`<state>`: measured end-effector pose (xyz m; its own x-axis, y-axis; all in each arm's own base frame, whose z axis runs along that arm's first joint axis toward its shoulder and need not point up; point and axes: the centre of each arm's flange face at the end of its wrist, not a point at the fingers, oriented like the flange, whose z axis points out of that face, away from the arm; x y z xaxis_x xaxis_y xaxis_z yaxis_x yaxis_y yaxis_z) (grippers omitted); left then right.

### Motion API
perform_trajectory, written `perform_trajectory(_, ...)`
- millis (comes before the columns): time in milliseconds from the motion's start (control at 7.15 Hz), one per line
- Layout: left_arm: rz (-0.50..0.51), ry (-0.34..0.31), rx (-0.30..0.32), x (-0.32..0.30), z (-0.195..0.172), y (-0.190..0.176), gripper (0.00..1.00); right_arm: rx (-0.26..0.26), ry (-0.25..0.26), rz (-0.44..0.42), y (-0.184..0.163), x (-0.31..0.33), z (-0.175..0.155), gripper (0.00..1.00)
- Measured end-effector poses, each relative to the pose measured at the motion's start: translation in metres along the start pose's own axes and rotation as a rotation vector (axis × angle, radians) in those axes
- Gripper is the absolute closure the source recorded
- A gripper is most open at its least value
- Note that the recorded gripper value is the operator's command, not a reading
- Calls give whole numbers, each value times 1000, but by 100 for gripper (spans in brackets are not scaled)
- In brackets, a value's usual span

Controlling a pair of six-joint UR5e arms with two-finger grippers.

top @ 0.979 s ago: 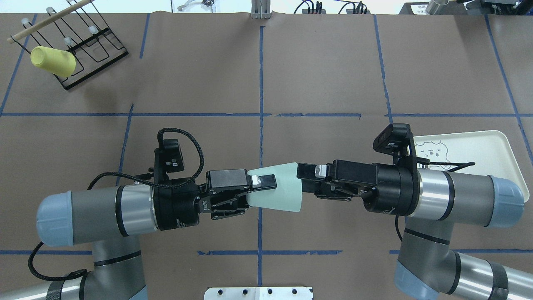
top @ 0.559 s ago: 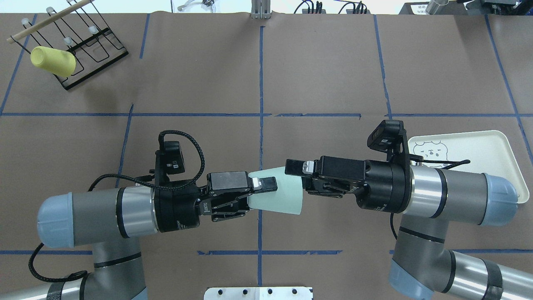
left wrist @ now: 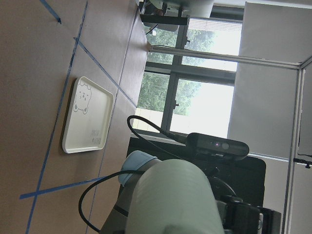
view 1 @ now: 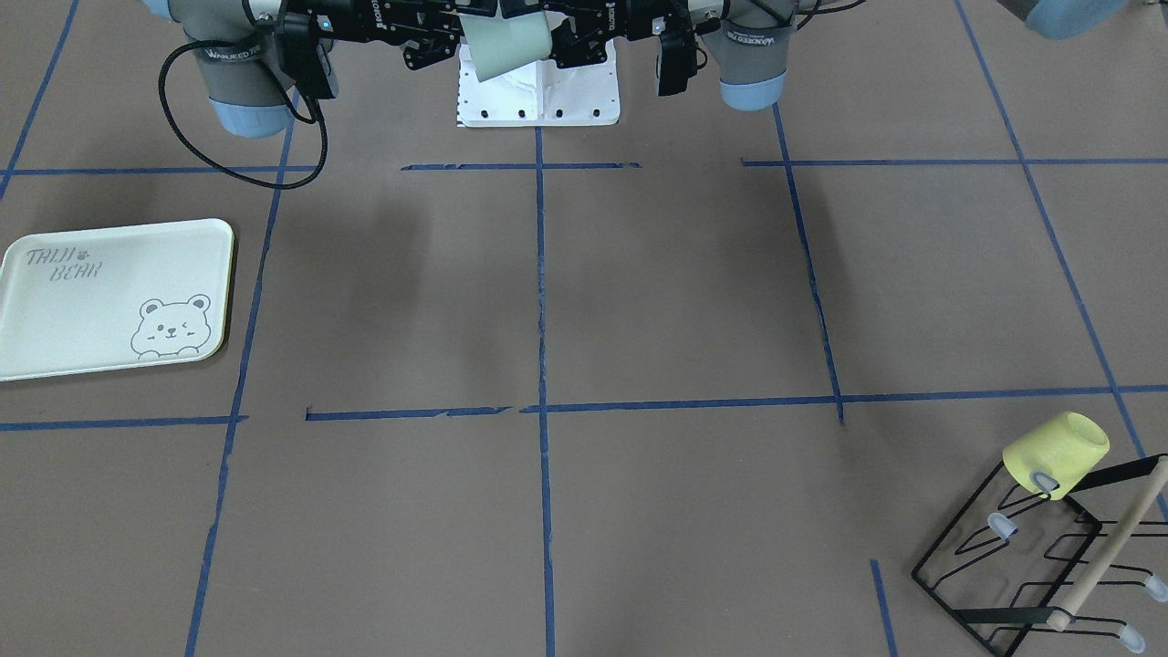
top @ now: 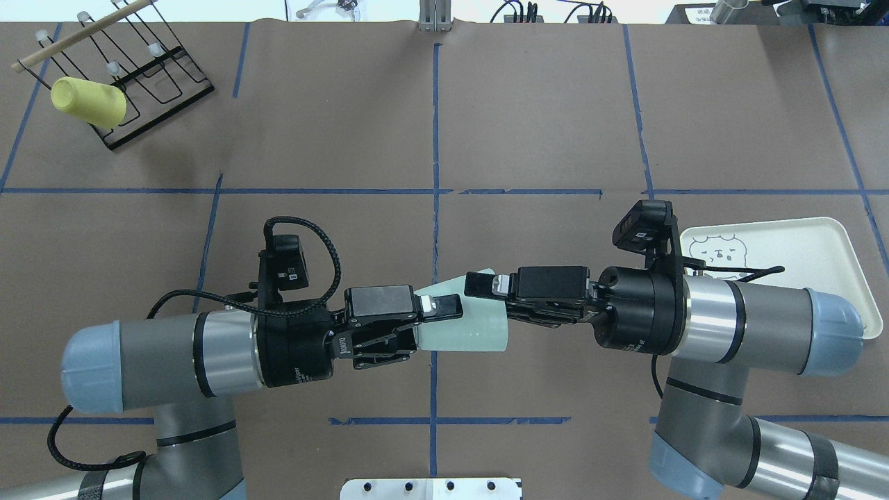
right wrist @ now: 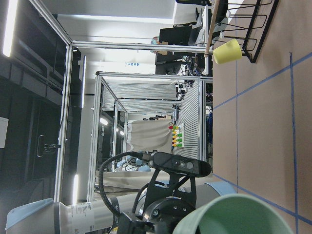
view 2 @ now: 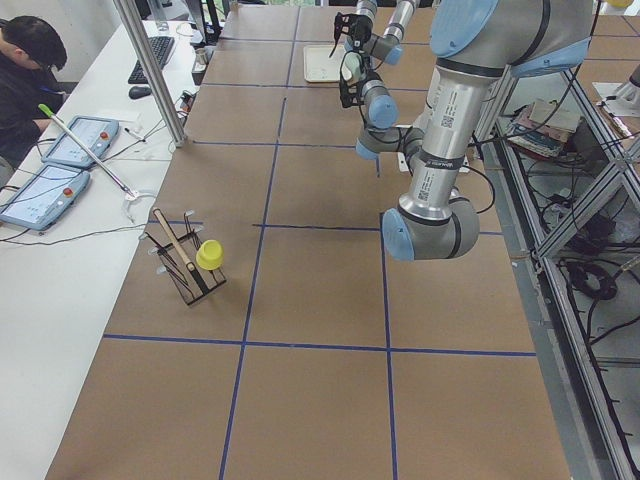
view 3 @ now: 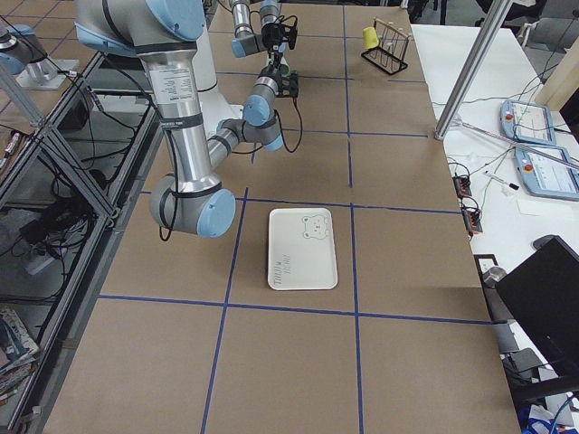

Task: Left arm grabs green cup and hands to right arm on tray

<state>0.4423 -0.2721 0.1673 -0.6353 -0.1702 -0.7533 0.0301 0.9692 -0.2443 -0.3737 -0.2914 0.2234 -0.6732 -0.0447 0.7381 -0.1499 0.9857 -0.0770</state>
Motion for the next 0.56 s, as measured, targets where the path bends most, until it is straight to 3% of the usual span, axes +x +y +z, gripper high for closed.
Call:
perform_trajectory(140, -19, 3, -1, 2, 0, 1, 0, 3, 5, -3, -1, 0, 0, 100)
perform_trajectory(559, -34, 7, 18, 8, -1, -10, 0, 7, 30, -5, -2, 4, 2, 100)
